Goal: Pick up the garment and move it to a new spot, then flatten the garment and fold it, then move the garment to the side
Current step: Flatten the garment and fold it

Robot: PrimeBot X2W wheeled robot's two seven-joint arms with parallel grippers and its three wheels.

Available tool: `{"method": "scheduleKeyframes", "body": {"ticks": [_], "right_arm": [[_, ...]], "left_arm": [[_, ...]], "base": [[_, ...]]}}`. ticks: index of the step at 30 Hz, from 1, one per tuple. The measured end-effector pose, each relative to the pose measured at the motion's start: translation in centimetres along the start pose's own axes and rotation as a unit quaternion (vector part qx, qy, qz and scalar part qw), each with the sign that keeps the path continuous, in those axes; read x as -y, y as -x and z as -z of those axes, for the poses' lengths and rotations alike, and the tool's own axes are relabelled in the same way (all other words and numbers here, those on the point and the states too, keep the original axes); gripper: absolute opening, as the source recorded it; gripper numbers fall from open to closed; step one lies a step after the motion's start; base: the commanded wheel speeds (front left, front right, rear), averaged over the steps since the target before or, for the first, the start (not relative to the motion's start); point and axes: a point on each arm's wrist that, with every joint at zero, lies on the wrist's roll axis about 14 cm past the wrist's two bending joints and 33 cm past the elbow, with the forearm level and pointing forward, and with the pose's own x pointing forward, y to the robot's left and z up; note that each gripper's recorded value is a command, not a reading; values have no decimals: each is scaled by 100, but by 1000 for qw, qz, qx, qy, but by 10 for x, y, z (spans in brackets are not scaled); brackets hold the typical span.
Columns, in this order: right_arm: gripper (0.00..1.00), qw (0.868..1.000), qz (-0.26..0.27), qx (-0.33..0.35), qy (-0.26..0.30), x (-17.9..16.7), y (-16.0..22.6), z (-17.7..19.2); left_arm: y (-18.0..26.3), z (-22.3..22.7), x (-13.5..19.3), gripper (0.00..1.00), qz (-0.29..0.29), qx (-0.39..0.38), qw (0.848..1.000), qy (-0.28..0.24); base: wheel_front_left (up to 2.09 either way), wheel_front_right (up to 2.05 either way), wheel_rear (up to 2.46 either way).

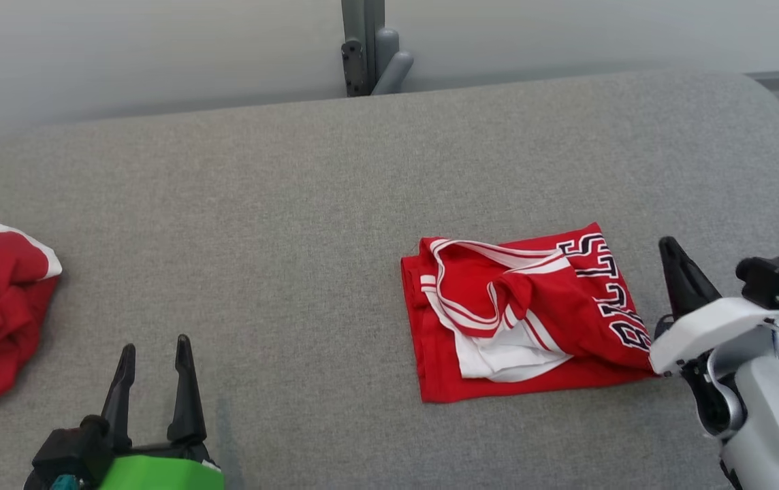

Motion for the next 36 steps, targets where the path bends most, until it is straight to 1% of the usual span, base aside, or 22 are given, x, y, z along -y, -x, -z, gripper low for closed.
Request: {"method": "scheduleKeyframes", "body": {"ticks": [4,7,10,15,22,23,28,31,36], "right_arm": [[0,999,-15,-29,8,-12,-21,27],[0,998,-18,-59,7,-16,-26,52],[0,995,-35,-90,4,-30,-28,77],[0,993,-74,-94,17,-53,-34,83],[0,985,-129,-107,40,-83,-21,95],[0,985,-129,-107,40,-83,-21,95],[0,976,-176,-116,56,-109,-9,102],[0,969,-203,-125,57,-128,-1,110],[0,962,-226,-145,55,-145,8,125]], "left_arm": [[-12,12,-2,100,2,-17,1000,-5],[-18,19,-8,100,-6,-25,1000,-9],[-20,25,-16,100,-16,-34,999,-13],[-19,30,-25,100,-27,-42,999,-19],[-18,25,-29,100,-32,-36,999,-21],[-18,25,-29,100,-32,-36,999,-21],[-16,21,-30,100,-34,-31,999,-22],[-14,20,-30,100,-36,-29,999,-19],[-9,16,-33,100,-45,-24,999,-14]], "base": [[0,0,0],[0,0,0],[0,0,0],[0,0,0],[0,0,0],[0,0,0],[0,0,0],[0,0,0],[0,0,0]]}}
